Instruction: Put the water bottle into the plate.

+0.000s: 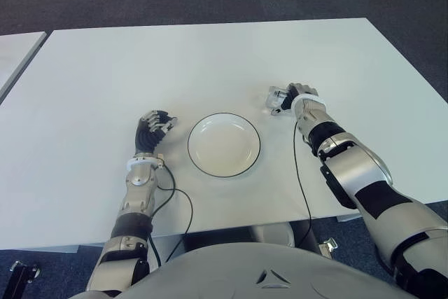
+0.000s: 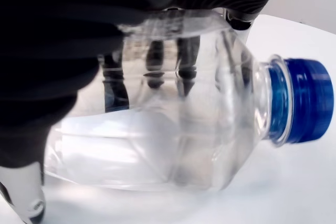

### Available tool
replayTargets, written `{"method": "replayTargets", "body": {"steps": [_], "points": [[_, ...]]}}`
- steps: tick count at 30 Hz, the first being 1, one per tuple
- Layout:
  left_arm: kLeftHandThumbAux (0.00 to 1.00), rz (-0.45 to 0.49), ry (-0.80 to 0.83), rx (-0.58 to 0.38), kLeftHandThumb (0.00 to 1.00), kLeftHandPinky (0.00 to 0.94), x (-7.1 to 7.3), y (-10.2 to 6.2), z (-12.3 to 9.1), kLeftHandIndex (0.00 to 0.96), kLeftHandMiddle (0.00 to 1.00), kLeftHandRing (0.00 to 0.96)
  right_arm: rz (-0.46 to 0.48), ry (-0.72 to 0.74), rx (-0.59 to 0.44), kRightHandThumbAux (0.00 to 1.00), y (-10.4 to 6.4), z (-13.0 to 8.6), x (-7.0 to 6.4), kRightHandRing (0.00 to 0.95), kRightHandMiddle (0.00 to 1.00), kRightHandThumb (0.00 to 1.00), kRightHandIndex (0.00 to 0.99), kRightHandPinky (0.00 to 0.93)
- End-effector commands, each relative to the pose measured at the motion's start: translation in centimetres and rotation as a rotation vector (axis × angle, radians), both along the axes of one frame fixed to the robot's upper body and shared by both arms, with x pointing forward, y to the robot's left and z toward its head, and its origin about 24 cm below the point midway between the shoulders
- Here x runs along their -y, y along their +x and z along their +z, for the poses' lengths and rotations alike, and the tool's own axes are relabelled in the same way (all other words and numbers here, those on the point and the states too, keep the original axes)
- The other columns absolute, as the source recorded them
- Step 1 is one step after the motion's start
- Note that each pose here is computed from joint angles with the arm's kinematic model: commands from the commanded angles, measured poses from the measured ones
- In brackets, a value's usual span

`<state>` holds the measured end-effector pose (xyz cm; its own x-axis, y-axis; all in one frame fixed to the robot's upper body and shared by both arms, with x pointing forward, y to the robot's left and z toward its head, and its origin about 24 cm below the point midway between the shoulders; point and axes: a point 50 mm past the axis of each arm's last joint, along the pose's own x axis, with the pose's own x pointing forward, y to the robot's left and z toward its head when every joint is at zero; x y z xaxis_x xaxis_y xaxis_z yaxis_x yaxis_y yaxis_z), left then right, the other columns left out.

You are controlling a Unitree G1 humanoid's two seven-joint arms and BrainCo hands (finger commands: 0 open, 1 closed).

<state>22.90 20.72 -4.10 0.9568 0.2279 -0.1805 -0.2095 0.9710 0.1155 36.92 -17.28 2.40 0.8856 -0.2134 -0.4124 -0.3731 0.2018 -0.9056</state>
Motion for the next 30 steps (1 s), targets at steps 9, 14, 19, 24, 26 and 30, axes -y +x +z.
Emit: {"method": "replayTargets", "body": {"steps": [9,14,19,24,26,30], "points": [[0.719,0.029,-0.027,-0.202,0.700,0.468,-0.09,-2.84,-3.25,0.427,0.480,0.475,-0.152,0.153,-0.056,0.724,-2.47,-3.55,-0.16,0.770,0.749,0.698,0.434,0.818],[0.719,0.034,-0.032,-0.204,0.701,0.464,-0.14,-2.78,-3.25,0.427,0.481,0.473,-0.157,0.178,-0.051,0.728,-2.39,-3.48,-0.32,0.803,0.793,0.695,0.435,0.834],[0.718,0.039,-0.038,-0.205,0.703,0.468,-0.16,-2.74,-3.25,0.428,0.480,0.473,-0.149,0.196,-0.029,0.729,-2.33,-3.42,-0.42,0.819,0.812,0.694,0.435,0.845],[0.718,0.044,-0.036,-0.206,0.704,0.469,-0.16,-2.77,-3.25,0.428,0.483,0.476,-0.145,0.220,0.015,0.728,-2.30,-3.38,-0.49,0.833,0.827,0.696,0.436,0.850],[0.718,0.044,-0.034,-0.207,0.705,0.466,-0.18,-2.72,-3.24,0.428,0.483,0.476,-0.148,0.233,0.040,0.728,-2.28,-3.33,-0.56,0.836,0.832,0.696,0.437,0.852],[0.718,0.042,-0.034,-0.205,0.705,0.476,-0.20,-2.70,-3.21,0.429,0.488,0.481,-0.157,0.267,0.094,0.727,-2.21,-3.16,-0.66,0.840,0.837,0.698,0.437,0.854]]}}
